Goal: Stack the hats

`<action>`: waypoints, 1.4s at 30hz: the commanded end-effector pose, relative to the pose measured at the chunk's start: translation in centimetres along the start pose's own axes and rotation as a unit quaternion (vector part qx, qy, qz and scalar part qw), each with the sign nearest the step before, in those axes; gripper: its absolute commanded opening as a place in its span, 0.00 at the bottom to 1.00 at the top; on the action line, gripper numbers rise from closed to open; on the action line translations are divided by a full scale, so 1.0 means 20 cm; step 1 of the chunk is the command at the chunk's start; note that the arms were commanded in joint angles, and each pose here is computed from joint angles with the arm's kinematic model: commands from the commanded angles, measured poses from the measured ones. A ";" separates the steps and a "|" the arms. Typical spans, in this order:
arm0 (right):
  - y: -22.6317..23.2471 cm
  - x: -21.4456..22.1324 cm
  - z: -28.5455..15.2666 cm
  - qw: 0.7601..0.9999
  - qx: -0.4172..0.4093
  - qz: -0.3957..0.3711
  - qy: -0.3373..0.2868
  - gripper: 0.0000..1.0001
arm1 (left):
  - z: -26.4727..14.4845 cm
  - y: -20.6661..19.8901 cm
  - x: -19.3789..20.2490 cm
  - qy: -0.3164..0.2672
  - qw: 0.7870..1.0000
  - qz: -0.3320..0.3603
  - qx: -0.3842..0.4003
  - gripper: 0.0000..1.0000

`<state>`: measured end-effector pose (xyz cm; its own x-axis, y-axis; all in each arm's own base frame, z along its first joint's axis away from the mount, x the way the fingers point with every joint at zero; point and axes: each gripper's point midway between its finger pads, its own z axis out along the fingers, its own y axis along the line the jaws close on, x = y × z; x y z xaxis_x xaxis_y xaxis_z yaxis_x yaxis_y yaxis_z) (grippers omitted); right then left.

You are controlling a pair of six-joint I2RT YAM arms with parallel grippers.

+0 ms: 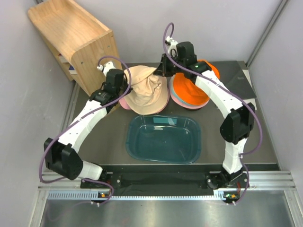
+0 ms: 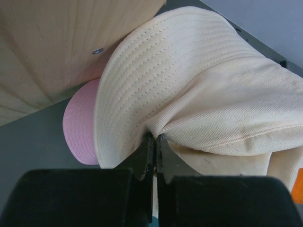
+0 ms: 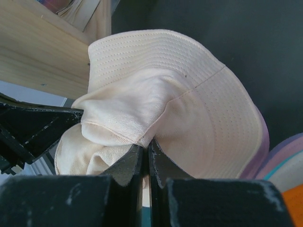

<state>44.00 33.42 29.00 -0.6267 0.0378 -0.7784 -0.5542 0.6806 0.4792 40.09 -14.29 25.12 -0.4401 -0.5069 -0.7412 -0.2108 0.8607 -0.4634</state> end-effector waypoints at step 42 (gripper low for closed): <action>-0.04 -0.28 -0.32 0.994 0.038 -0.026 -0.102 0.68 | -0.10 -0.19 -0.03 0.036 0.996 0.030 0.081 0.68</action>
<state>46.67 29.12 27.75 -0.5913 0.0855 -0.8019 -0.4666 0.7747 0.4267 40.83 -17.39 22.83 -0.5673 -0.4343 -0.6996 -0.1096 0.8819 -0.4586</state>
